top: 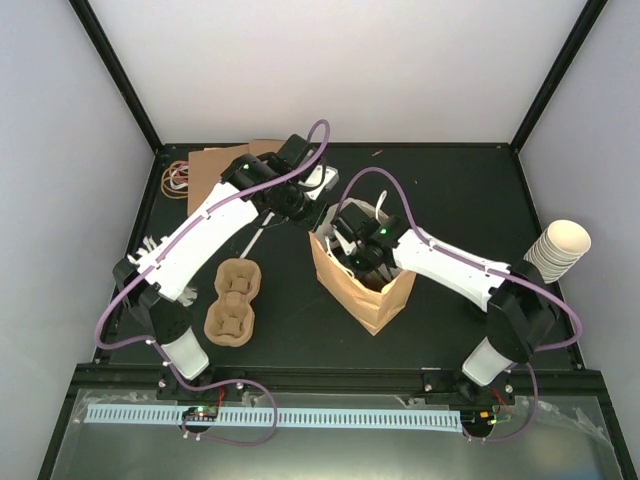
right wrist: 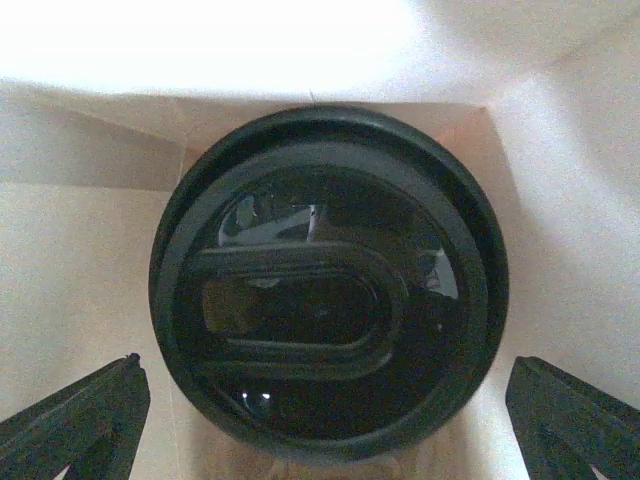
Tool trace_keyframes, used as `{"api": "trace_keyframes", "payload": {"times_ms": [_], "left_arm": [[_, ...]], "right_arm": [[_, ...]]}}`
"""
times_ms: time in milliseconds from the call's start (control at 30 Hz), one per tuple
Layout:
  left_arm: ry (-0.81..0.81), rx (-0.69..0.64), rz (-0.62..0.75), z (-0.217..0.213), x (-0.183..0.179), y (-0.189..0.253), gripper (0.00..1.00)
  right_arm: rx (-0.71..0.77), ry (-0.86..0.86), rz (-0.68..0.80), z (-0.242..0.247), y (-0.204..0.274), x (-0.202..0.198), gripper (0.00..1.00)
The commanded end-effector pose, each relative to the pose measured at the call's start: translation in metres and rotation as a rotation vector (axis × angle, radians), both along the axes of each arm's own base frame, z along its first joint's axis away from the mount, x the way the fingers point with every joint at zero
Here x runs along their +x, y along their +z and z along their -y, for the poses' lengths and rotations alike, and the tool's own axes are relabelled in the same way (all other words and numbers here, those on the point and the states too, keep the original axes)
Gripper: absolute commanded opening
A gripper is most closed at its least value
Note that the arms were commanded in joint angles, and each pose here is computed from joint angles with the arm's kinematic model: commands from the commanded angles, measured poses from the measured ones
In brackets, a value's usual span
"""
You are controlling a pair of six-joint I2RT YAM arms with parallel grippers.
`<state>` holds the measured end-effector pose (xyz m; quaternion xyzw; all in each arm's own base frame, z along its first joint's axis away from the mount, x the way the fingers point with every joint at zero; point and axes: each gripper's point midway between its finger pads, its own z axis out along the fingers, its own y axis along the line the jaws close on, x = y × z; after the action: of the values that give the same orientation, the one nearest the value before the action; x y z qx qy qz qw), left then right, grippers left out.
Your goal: Pack the takeout coffee
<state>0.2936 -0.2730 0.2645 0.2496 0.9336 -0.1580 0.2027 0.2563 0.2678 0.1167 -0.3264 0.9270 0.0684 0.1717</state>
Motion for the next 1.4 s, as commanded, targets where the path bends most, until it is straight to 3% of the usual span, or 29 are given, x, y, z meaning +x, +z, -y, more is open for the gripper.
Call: {"api": "trace_keyframes", "payload": {"times_ms": [0,867,1367], "left_arm": [[-0.018,0.0,0.021,0.0,-0.004,0.013,0.01],[-0.005,0.025,0.026,-0.003,-0.006,0.013,0.02],[0.009,0.04,0.023,-0.006,-0.005,0.01,0.02]], "right_arm": [[0.01,-0.019,0.021,0.007,0.019,-0.005,1.0],[0.139,-0.019,0.137,0.021,0.102,-0.018,1.0],[0.215,-0.008,0.181,0.025,0.117,-0.028,1.0]]}}
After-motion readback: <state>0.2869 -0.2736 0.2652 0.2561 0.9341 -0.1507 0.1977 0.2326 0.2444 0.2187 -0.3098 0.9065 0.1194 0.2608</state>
